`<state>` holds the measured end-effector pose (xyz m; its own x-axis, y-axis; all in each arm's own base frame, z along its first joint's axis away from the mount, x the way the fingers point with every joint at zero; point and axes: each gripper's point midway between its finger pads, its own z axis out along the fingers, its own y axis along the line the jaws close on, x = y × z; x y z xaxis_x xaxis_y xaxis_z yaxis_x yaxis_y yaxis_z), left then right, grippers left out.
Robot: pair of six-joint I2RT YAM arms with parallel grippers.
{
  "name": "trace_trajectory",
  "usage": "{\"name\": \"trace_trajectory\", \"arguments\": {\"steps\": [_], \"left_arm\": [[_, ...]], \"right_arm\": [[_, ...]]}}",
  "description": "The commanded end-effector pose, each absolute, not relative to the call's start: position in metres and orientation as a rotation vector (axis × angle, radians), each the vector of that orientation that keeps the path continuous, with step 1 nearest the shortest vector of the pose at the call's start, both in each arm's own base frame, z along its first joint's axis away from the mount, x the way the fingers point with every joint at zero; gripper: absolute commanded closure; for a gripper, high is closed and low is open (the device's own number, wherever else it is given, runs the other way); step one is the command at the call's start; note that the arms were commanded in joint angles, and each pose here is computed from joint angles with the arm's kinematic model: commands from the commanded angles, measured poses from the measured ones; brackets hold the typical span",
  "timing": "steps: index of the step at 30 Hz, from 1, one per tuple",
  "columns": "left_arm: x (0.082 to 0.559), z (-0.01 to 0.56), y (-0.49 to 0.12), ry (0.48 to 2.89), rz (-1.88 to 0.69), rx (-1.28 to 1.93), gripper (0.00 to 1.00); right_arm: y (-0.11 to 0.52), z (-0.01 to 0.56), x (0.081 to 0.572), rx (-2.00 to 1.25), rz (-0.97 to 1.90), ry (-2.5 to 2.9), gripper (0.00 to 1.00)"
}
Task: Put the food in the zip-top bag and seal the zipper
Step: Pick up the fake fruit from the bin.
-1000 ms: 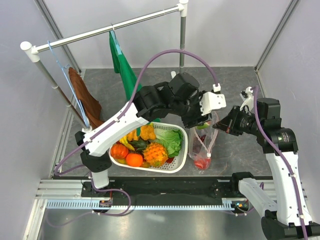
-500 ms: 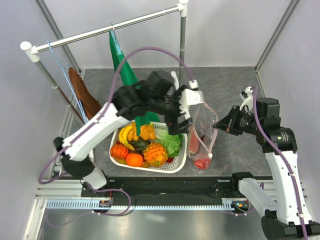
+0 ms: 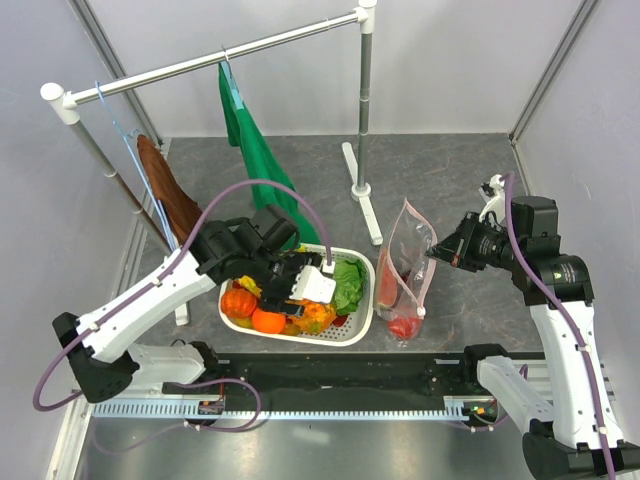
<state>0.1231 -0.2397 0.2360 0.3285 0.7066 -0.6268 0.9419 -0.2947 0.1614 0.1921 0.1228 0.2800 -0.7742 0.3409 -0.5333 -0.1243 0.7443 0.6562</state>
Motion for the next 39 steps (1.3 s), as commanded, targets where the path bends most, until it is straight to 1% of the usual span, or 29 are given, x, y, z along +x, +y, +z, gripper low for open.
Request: {"name": "trace_trajectory", "arguments": {"steps": [1, 3, 5, 8, 9, 11, 12, 13, 25, 33, 39], "left_arm": [[0.142, 0.205, -0.207, 1.368, -0.405, 2.230, 0.25], [0.152, 0.200, -0.199, 1.347, -0.362, 2.237, 0.29], [0.156, 0.196, -0.200, 1.351, -0.370, 2.225, 0.29], [0.159, 0.189, -0.209, 1.356, -0.400, 2.201, 0.20], [0.160, 0.188, -0.214, 1.359, -0.419, 2.185, 0.15], [0.161, 0.186, -0.222, 1.336, -0.450, 2.171, 0.11], [0.158, 0.187, -0.228, 1.310, -0.484, 2.163, 0.03], [0.157, 0.184, -0.230, 1.300, -0.498, 2.167, 0.00], [0.145, 0.159, -0.252, 1.173, -0.647, 2.250, 0.00], [0.136, 0.127, -0.245, 1.209, -0.672, 2.341, 0.00], [0.136, 0.116, -0.251, 1.223, -0.669, 2.365, 0.00]], "right_arm": [[0.120, 0.279, 0.195, 0.158, 0.896, 2.273, 1.00], [0.120, 0.280, 0.195, 0.155, 0.897, 2.271, 1.00], [0.120, 0.278, 0.195, 0.154, 0.898, 2.275, 1.00], [0.120, 0.279, 0.195, 0.155, 0.897, 2.273, 1.00], [0.120, 0.279, 0.195, 0.154, 0.899, 2.272, 1.00], [0.120, 0.281, 0.195, 0.151, 0.896, 2.267, 1.00], [0.121, 0.280, 0.194, 0.151, 0.900, 2.271, 1.00], [0.120, 0.280, 0.194, 0.150, 0.897, 2.271, 1.00], [0.121, 0.280, 0.196, 0.150, 0.903, 2.276, 1.00], [0.122, 0.278, 0.198, 0.150, 0.907, 2.285, 1.00], [0.122, 0.277, 0.198, 0.149, 0.913, 2.285, 1.00]]}}
